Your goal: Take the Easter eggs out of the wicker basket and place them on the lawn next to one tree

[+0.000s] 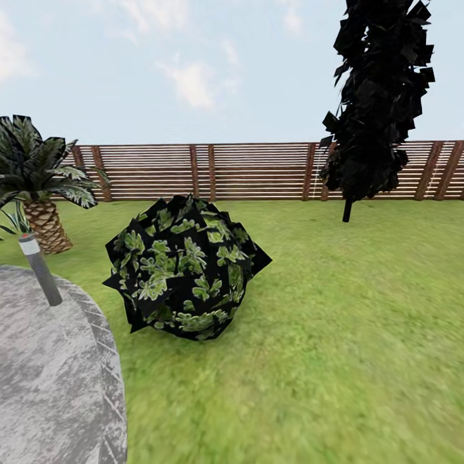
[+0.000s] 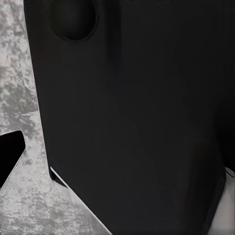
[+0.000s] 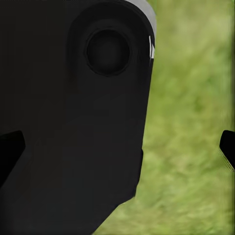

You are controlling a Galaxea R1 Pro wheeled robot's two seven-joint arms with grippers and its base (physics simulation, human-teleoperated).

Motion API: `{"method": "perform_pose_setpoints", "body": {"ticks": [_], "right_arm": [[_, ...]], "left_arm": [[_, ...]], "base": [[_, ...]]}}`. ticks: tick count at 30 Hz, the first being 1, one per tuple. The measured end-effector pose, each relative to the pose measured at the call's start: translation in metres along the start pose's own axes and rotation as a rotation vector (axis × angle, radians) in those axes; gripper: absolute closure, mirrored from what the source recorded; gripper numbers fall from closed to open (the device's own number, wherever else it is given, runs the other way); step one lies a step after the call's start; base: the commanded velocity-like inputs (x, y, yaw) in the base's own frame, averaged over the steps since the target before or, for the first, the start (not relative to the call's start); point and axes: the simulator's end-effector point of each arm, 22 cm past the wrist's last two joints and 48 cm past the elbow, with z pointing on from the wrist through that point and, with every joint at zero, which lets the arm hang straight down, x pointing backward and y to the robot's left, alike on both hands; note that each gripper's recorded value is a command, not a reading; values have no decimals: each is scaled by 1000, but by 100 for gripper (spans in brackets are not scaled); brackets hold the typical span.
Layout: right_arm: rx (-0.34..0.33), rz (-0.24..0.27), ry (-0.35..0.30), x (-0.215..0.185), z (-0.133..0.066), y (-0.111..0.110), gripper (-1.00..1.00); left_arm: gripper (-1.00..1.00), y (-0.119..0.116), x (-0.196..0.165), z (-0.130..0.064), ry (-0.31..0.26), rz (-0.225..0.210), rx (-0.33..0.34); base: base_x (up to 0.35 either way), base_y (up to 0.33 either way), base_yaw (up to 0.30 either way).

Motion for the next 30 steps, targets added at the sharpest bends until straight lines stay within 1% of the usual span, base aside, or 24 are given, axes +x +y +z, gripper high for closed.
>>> {"method": "perform_pose_setpoints", "body": {"ticks": [8,30], "right_arm": [[2,0,-1,0,0,-1,-100],[2,0,-1,0,0,-1,-100]], "left_arm": [[-100,0,-1,0,-1,0,0],[-100,0,0,0,0,0,0]], "base": [[329,0,-190],[329,0,-297]]}}
